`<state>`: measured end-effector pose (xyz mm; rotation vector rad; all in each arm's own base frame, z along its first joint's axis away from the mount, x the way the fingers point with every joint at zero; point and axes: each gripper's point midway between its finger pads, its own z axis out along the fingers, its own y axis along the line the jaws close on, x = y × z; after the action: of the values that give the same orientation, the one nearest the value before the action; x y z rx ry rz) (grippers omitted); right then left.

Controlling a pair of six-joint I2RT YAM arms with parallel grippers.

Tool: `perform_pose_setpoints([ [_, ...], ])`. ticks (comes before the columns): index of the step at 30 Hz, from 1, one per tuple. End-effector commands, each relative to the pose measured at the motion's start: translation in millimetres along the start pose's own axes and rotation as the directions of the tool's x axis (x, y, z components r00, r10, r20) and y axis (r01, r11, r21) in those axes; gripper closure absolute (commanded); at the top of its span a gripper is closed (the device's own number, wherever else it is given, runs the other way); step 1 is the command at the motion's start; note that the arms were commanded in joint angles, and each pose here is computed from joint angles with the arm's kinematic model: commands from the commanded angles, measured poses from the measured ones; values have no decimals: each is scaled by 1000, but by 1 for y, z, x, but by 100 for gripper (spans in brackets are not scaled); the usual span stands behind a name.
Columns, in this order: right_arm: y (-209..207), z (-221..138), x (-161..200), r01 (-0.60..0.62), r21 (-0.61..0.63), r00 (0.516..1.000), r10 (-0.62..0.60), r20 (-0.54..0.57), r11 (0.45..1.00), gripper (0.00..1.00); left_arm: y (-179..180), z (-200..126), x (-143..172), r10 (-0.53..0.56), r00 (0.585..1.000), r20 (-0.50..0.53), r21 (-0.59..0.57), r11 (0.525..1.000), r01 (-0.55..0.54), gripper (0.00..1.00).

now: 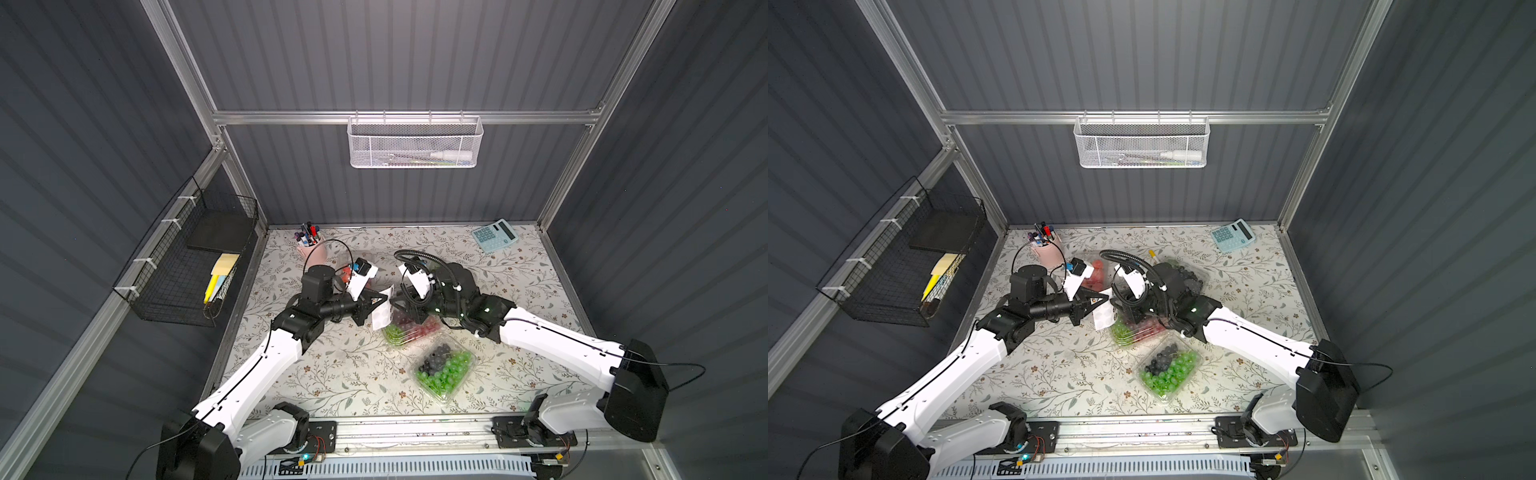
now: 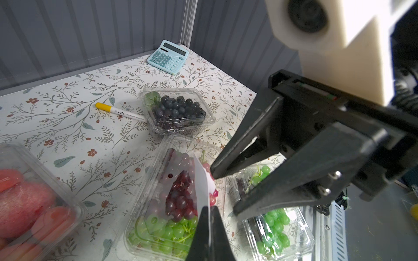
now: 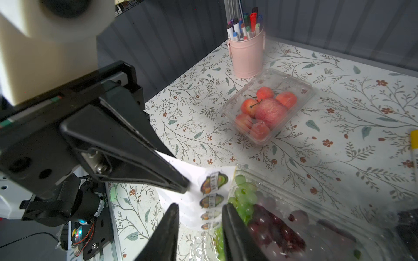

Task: Label fruit boxes
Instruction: Tear off the label from the label sticker.

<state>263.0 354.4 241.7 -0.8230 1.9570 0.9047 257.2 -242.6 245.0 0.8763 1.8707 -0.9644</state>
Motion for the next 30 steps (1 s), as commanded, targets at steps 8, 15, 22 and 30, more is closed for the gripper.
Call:
perform_pose_setpoints([
  [8,-5,5,-26,-13,28,997,11,83,1000,71,-8,-1,-9,13,1000,14,26,1000,-13,100],
  [15,-12,4,-26,-14,70,996,8,91,997,81,-9,-2,-9,15,1000,14,28,999,-16,100],
  [22,-10,2,-27,-11,59,996,5,93,998,91,-8,-3,-9,21,1000,10,21,1000,-21,100],
  [30,-12,-7,-22,-7,81,995,-1,96,997,100,-3,-3,-4,12,1000,-3,-11,1000,-12,100],
])
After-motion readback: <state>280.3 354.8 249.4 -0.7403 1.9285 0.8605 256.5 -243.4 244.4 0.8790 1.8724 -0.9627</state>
